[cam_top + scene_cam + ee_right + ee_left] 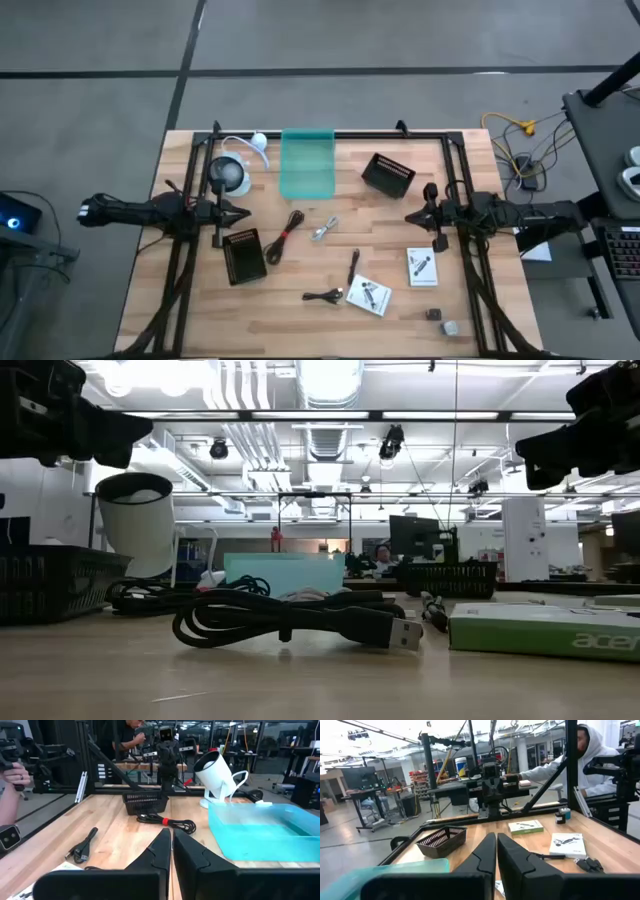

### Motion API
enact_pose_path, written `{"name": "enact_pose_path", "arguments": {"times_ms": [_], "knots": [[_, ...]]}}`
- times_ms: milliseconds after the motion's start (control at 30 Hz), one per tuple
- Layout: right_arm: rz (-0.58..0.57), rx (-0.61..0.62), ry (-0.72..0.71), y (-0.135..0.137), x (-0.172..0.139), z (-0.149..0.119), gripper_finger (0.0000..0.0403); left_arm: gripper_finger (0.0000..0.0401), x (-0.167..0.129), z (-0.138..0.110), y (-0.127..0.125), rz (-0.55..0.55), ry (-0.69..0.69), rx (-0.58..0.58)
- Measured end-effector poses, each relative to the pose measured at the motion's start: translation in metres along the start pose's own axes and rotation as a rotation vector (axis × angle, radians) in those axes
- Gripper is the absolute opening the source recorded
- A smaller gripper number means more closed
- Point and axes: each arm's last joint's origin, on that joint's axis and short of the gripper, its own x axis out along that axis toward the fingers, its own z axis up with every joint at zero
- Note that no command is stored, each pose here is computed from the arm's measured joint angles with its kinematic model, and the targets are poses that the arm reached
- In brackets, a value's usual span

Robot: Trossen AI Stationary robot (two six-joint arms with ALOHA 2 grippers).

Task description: Pick and place items into bin

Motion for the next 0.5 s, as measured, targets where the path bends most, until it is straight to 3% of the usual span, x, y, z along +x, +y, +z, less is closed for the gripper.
{"name": "enact_pose_path", "arguments": {"times_ms": [500], "knots": [[-0.034,-0.005,-0.035,-0.0009,0.0,0.0032,0.0023,0.0,0.0004,-0.0052,-0.0006,0.008,0.013,-0.043]]}}
